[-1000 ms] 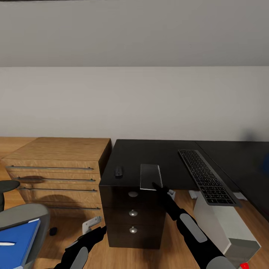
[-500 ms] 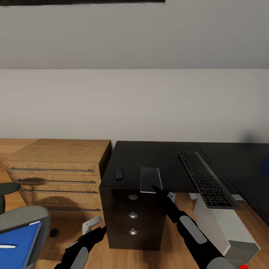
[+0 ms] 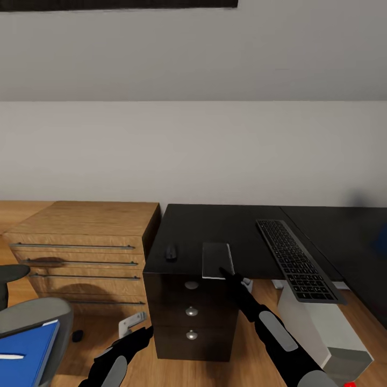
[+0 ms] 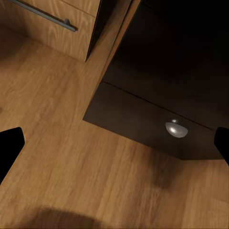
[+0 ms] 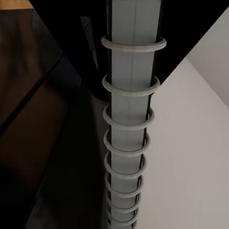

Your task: In the bedroom, organize the workspace by keeping the computer under the desk, ensuring the monitor is on the desk, placing the keyboard on the desk next to the monitor, placing the mouse on the desk next to the keyboard, moving the folder from the swivel chair onto the desk next to the mouse, stacking the notebook on top of the folder with the pen on top of the notebook, and positioning the swivel chair next to the desk.

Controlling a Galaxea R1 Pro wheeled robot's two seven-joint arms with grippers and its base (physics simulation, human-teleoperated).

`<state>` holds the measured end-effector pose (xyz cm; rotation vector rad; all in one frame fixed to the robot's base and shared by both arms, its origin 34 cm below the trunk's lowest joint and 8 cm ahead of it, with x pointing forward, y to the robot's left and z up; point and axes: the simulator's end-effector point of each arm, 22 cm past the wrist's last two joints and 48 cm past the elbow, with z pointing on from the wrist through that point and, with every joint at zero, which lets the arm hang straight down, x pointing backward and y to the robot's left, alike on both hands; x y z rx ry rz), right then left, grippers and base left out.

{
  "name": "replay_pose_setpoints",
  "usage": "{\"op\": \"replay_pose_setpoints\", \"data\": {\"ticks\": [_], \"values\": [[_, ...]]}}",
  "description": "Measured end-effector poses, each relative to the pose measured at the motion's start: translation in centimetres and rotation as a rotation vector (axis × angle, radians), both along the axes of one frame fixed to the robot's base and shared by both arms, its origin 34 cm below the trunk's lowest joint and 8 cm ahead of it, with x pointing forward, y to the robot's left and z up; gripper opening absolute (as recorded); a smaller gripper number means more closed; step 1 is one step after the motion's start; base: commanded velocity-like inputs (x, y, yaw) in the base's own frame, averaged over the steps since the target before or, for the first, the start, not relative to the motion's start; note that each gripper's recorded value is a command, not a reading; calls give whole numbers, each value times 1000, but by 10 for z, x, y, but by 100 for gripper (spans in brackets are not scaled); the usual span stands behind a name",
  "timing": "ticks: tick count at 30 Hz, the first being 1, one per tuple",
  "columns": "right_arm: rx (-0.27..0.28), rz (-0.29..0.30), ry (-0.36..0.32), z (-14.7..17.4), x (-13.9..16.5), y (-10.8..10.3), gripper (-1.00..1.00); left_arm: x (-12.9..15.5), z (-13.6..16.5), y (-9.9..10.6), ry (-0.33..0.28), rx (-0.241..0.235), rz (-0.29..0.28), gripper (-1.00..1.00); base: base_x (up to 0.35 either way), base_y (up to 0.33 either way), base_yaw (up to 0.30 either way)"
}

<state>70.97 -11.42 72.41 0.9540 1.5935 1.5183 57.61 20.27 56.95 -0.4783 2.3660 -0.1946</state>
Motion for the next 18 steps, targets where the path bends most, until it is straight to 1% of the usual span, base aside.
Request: {"op": "replay_pose_setpoints", "data": {"ticks": [2, 9, 18], "values": [[0, 0, 0, 0, 0, 0, -100, 0, -1, 0, 2, 0, 0, 100, -53, 0, 0], [0, 0, 0, 0, 0, 0, -100, -1, -2, 0, 4, -1, -1, 100, -141, 0, 0], [-2, 1, 0, 0, 0, 0, -100, -1, -3, 0, 5, -1, -2, 100, -21, 0, 0]]}}
